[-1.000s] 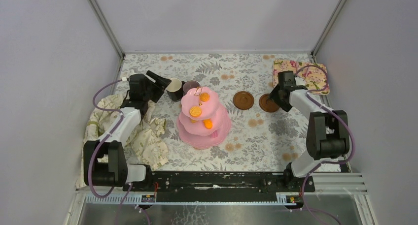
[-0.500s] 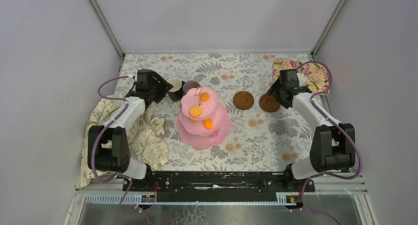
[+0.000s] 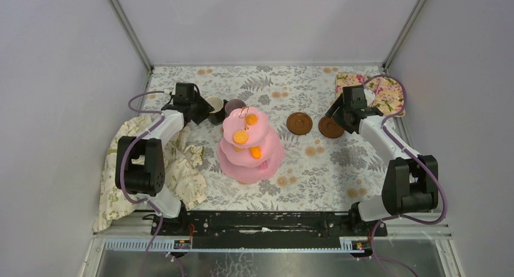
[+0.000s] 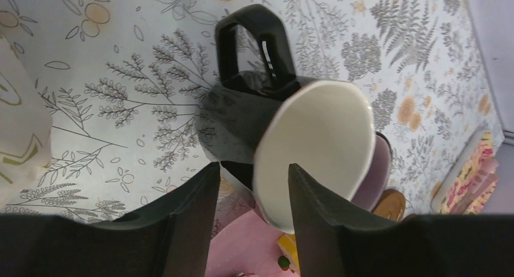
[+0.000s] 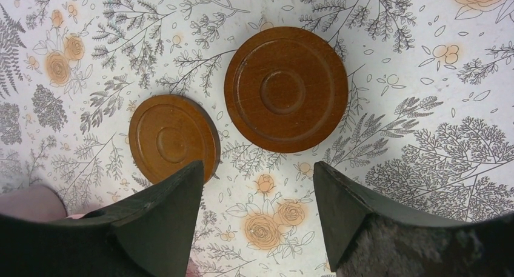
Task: Serve the afternoon tea
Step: Pick up the cup at the center of the board.
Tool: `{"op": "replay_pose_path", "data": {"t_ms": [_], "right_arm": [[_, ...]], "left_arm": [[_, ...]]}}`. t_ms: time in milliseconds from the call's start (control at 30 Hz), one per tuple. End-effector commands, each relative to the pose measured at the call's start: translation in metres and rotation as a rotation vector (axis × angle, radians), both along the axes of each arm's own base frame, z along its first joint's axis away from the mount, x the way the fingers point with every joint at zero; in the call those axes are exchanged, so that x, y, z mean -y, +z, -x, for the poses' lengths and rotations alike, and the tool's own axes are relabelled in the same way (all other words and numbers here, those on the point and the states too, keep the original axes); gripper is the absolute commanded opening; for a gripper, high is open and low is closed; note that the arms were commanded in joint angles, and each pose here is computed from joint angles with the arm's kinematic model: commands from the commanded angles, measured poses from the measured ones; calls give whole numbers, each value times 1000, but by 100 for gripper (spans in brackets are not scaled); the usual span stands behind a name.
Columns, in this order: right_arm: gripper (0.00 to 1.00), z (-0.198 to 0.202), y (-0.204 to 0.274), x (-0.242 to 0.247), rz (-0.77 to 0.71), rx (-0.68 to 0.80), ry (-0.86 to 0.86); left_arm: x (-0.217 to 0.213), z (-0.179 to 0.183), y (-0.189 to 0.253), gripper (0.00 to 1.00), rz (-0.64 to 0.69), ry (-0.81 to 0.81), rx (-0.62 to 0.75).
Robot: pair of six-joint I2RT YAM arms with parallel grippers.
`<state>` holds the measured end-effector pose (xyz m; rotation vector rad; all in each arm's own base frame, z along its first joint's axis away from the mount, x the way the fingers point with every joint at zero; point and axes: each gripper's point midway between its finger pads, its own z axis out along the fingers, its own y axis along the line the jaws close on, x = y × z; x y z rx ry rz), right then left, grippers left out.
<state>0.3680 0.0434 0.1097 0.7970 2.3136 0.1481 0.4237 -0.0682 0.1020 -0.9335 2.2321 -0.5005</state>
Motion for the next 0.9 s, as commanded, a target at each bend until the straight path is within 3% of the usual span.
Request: {"op": "replay_pose_path", "data": {"t_ms": [0,367,533,633,867], "right_arm": [[73,-5,20,-10,-20,70,35],[74,-7,23,-14,-24,78,51],[74,-8,23,-16,-26,78,57],[74,-8,24,-16,-23,80,59],[74,-8,24,-17,-20,80,61]], "left_arm": [[1,-8,1,49,-27,-21,-3],[2,-10,-8,17,-45,-55,-34],[0,-8,-13,11,-52,-55,-46],[-2,-7,-15,0,-62,-54,-50],[-9,-6,-9,0,-87,-34,-39]]}}
